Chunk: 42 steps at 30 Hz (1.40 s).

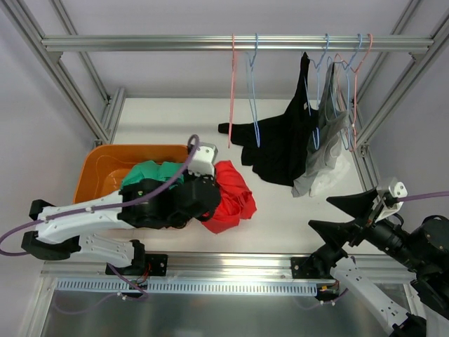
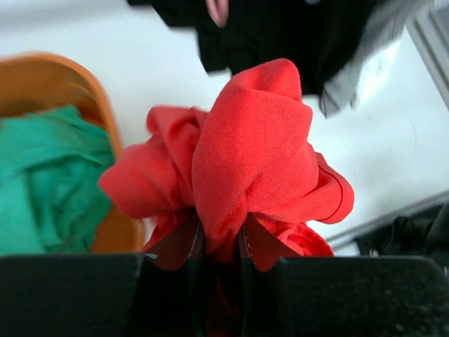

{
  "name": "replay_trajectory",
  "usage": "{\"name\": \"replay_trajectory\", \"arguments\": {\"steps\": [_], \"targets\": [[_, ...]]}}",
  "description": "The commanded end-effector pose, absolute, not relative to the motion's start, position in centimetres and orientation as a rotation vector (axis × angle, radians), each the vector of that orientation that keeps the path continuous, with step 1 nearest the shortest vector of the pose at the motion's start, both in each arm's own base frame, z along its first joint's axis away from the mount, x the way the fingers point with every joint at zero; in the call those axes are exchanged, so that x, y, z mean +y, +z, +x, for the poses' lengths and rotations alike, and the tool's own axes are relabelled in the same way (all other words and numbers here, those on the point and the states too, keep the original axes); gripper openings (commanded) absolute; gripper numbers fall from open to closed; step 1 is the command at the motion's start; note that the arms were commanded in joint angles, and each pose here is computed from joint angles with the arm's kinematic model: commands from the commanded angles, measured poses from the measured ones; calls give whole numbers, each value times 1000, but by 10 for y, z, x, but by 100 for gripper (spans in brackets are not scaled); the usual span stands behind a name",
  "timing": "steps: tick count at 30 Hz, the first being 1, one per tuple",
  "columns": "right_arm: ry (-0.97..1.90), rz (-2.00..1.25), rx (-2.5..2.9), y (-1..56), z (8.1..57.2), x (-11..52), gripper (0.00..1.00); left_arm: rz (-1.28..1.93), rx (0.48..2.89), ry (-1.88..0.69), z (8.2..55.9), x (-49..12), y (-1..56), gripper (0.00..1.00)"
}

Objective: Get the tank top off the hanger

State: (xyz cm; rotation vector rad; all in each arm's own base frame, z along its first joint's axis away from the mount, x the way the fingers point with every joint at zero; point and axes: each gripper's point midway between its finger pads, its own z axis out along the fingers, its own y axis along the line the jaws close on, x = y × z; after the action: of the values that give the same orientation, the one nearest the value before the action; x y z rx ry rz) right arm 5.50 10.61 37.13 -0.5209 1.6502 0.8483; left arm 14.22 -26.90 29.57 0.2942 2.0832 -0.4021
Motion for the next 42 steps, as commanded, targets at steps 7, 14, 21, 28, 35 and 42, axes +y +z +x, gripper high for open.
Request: {"name": "replay_trajectory", "arguments": {"steps": [7,14,21,28,35,42], "targets": [[820,-532,1605,392,66,110,100,95,1779,-218,176,-163,441,0],[817,-532,1617,392,71,113,99,-46,1651,-50,190,-99,496,0],[856,-529,1612,395,75,121,99,-149,1729,30,202,-57,457,0],[889,-521,1639,392,87,134,99,-277,1954,108,207,-46,332,0],[874,-483,1678,403,112,145,99,-374,2212,63,227,-64,220,0],[880,-487,1668,432,125,155,99,-573,2467,-53,255,-56,122,0]]}}
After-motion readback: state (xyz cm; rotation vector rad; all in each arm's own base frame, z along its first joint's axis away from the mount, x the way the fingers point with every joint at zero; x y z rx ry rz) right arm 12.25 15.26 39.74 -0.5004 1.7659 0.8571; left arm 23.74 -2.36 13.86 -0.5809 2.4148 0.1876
